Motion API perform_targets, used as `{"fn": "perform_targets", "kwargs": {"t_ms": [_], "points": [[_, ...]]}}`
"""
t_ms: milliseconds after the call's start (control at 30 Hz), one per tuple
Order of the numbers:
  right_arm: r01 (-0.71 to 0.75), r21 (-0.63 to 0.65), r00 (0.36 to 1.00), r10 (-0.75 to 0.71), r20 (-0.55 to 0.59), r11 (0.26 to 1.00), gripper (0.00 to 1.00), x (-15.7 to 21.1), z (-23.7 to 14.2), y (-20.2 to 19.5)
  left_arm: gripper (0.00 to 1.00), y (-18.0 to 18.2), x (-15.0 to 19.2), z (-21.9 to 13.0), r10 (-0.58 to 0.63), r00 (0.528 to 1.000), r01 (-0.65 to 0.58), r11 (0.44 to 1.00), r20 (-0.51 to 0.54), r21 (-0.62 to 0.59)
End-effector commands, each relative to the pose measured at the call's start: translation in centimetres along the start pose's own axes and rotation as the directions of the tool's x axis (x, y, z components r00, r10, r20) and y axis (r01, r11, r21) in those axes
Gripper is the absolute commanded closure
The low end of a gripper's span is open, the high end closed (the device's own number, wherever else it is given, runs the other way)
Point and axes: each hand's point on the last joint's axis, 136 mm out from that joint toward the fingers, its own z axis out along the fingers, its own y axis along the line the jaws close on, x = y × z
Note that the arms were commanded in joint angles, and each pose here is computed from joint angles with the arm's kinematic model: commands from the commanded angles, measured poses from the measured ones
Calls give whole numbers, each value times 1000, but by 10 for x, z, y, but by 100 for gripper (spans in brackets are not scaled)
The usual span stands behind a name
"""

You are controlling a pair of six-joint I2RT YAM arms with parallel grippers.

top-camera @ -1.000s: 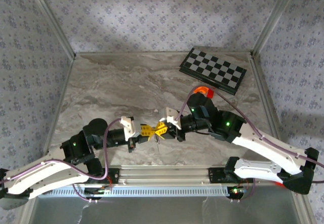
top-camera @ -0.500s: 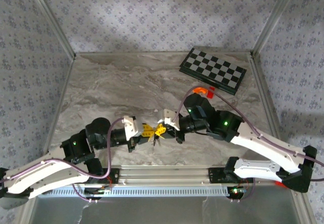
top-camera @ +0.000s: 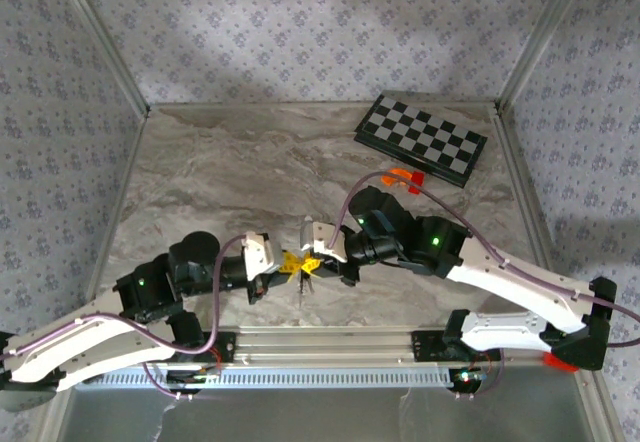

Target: Put the keys on the keyring

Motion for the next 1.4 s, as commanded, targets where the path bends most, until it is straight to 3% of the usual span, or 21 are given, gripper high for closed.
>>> {"fn": "perform_targets", "kwargs": {"t_ms": [0, 200, 367, 800, 1233, 1367], "points": [[36, -17, 999, -35, 33, 999, 93, -13, -8, 6, 100, -4, -33, -14, 13, 992, -14, 1000, 122, 13], [19, -59, 990, -10, 142, 998, 79, -28, -10, 12, 100, -12, -48, -20, 25, 976, -37, 998, 215, 50], [19, -53, 984, -10, 179, 998, 81, -32, -15, 11, 100, -14, -55, -21, 25, 964, -42, 997, 264, 60], [-2, -29, 973, 9, 232, 1000, 82, -34, -21, 4, 100, -16, -51, -17, 11, 968, -31, 997, 251, 77], [15, -48, 964, -1, 268, 999, 72, -34, -22, 10, 100, -15, -45, -16, 9, 972, -27, 997, 234, 76], [12, -42, 963, 0, 269, 999, 78, -34, -22, 9, 100, -16, -44, -14, 10, 973, -29, 997, 231, 78]]}}
